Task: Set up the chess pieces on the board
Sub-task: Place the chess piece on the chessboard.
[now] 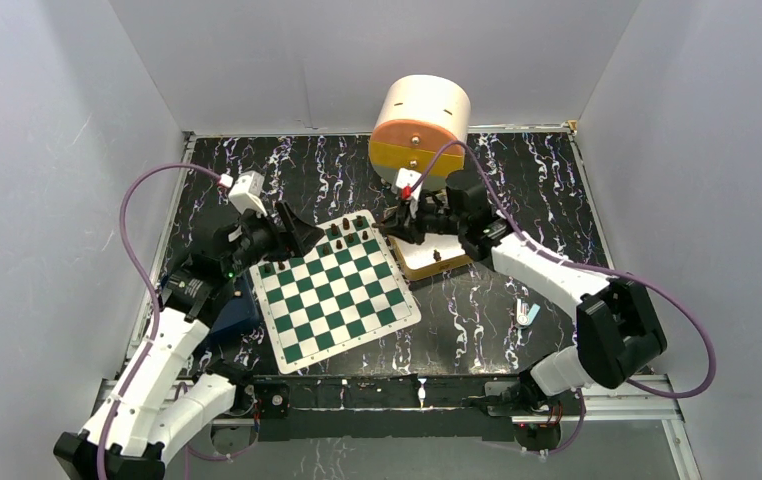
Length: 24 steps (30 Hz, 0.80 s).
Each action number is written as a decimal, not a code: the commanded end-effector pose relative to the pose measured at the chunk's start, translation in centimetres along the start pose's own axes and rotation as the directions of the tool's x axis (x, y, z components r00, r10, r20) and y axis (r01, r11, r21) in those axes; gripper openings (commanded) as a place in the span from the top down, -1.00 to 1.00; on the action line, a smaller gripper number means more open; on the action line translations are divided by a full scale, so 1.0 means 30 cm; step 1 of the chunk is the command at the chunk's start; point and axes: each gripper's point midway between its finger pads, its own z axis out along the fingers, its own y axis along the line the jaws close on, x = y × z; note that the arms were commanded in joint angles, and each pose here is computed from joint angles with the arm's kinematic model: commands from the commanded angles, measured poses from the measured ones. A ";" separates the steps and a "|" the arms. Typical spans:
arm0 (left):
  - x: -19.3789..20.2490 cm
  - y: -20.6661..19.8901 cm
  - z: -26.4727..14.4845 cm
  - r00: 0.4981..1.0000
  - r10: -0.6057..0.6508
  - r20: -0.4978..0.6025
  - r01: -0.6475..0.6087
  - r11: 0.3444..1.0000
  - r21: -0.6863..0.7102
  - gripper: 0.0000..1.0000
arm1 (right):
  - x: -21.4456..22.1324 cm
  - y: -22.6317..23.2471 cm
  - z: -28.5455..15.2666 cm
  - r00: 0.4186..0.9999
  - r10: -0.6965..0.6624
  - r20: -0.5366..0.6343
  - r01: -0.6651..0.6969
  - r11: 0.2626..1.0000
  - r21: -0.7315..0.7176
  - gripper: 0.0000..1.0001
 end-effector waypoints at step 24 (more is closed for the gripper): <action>0.048 -0.185 0.084 0.963 -0.127 -0.237 0.189 0.946 0.263 0.32 | -0.310 0.273 0.120 0.949 0.163 0.269 -0.118 0.978 -0.175 0.56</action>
